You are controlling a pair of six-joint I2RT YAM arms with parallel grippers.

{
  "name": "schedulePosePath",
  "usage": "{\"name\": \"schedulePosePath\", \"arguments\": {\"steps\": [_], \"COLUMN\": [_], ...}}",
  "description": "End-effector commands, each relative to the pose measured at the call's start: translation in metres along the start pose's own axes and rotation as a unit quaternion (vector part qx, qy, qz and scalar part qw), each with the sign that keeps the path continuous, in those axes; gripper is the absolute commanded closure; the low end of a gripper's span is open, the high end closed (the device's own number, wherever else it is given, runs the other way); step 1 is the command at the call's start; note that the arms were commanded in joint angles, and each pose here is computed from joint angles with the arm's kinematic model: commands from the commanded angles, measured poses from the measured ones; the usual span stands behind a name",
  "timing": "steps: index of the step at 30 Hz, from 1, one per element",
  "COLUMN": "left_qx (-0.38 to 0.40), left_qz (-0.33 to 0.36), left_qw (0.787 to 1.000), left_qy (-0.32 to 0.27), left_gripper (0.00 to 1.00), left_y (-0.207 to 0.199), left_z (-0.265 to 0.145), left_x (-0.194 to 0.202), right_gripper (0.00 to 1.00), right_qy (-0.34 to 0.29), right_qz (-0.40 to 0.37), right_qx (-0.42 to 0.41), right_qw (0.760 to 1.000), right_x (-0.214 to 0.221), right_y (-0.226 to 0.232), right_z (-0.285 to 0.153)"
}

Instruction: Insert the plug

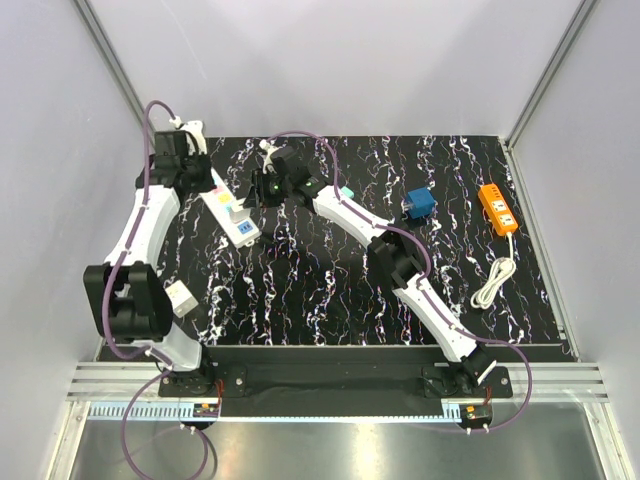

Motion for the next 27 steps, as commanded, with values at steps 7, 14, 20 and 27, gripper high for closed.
{"name": "schedulePosePath", "arguments": {"steps": [7,14,20,27], "left_qx": [0.116,0.116,0.119,0.056], "left_qz": [-0.071,-0.081,-0.082,-0.088], "left_qw": [0.986,0.982,0.984,0.984], "left_qy": [0.095,0.122,0.104,0.143], "left_gripper": [1.00,1.00,1.00,1.00], "left_y": [-0.017,-0.016,-0.015,-0.007], "left_z": [0.032,0.044,0.044,0.064], "left_x": [0.028,0.041,0.032,0.055], "right_gripper": [0.59,0.59,0.59,0.59], "right_qy": [0.047,0.048,0.045,0.043], "right_qz": [0.001,0.001,-0.002,-0.003], "right_qx": [0.012,0.010,0.008,0.008], "right_qw": [0.999,0.999,0.999,0.999], "right_x": [0.029,0.029,0.027,0.026], "right_y": [-0.006,-0.005,-0.003,-0.003], "right_z": [0.014,0.014,0.013,0.013]}}
Point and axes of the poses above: each gripper's point midway between its finger pads, its own z axis out along the fingers, its own y axis along the line the jaws close on, x = y × z, the point moved 10 cm from there along -z, back along the fingers, and after that the axes turned 6 degrees about z, right-handed, at the moved point
